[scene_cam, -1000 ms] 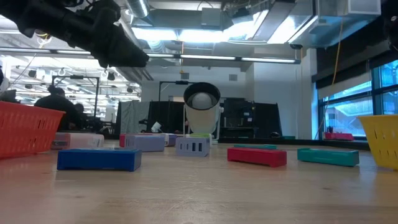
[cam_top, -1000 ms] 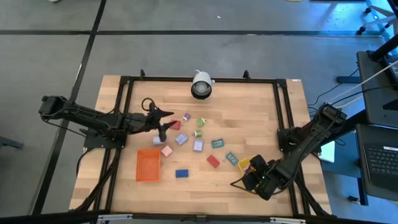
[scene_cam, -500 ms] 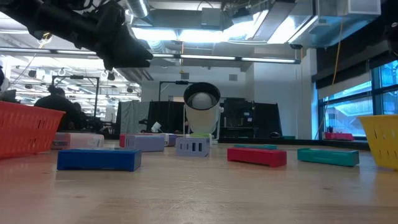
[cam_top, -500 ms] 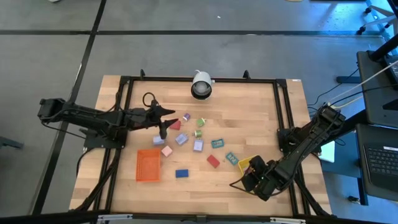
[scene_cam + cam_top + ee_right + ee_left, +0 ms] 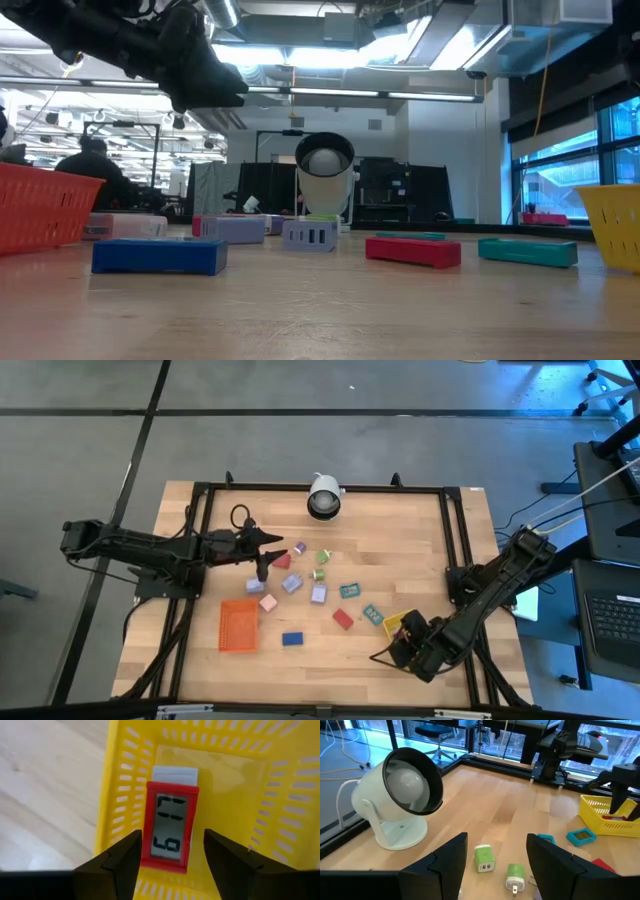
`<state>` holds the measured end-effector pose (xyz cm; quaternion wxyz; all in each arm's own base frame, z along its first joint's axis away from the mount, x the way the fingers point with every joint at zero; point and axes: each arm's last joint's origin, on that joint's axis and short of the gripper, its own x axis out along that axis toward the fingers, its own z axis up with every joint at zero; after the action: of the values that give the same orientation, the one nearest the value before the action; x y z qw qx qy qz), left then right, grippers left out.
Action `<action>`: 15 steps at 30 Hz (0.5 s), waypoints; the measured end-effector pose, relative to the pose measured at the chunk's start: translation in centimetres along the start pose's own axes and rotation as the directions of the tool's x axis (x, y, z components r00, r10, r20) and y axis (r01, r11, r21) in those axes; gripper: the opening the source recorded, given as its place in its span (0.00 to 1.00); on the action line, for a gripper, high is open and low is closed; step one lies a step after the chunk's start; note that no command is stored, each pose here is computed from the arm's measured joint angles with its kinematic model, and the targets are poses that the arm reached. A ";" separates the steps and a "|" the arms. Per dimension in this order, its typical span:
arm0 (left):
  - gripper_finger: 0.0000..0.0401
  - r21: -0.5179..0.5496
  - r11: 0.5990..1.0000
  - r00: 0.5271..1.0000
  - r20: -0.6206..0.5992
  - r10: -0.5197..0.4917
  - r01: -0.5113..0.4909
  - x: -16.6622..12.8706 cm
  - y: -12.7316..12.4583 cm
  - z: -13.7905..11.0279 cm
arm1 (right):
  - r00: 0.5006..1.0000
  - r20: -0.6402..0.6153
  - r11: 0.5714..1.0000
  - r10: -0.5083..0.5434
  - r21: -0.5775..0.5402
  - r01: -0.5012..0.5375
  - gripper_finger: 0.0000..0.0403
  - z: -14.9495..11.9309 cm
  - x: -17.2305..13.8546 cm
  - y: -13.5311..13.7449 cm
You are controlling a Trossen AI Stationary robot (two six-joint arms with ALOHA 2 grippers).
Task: Pick & Place Office items
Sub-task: Put the top green charger adapter into the orange basket
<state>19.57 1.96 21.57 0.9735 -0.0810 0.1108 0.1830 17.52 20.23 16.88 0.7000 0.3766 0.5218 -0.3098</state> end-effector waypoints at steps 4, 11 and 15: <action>0.50 -0.002 1.000 1.000 0.000 0.006 -0.006 0.0 0.2 0.0 | 1.000 -0.003 1.000 0.013 -0.013 -0.013 0.51 0.4 -1.2 -0.4; 0.50 -0.010 1.000 1.000 -0.014 -0.002 0.002 0.3 0.4 -0.1 | 0.995 0.067 0.996 0.075 -0.050 -0.071 0.49 1.7 -3.6 -1.2; 0.50 -0.032 0.999 0.999 -0.049 0.007 -0.008 1.0 0.7 -0.5 | 0.984 0.147 0.993 0.104 -0.073 -0.094 0.48 3.4 -4.5 -1.4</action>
<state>20.10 2.88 20.80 0.9684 -0.1006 0.1320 0.1864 16.86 16.79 21.54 0.7639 0.3544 0.4581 -0.2846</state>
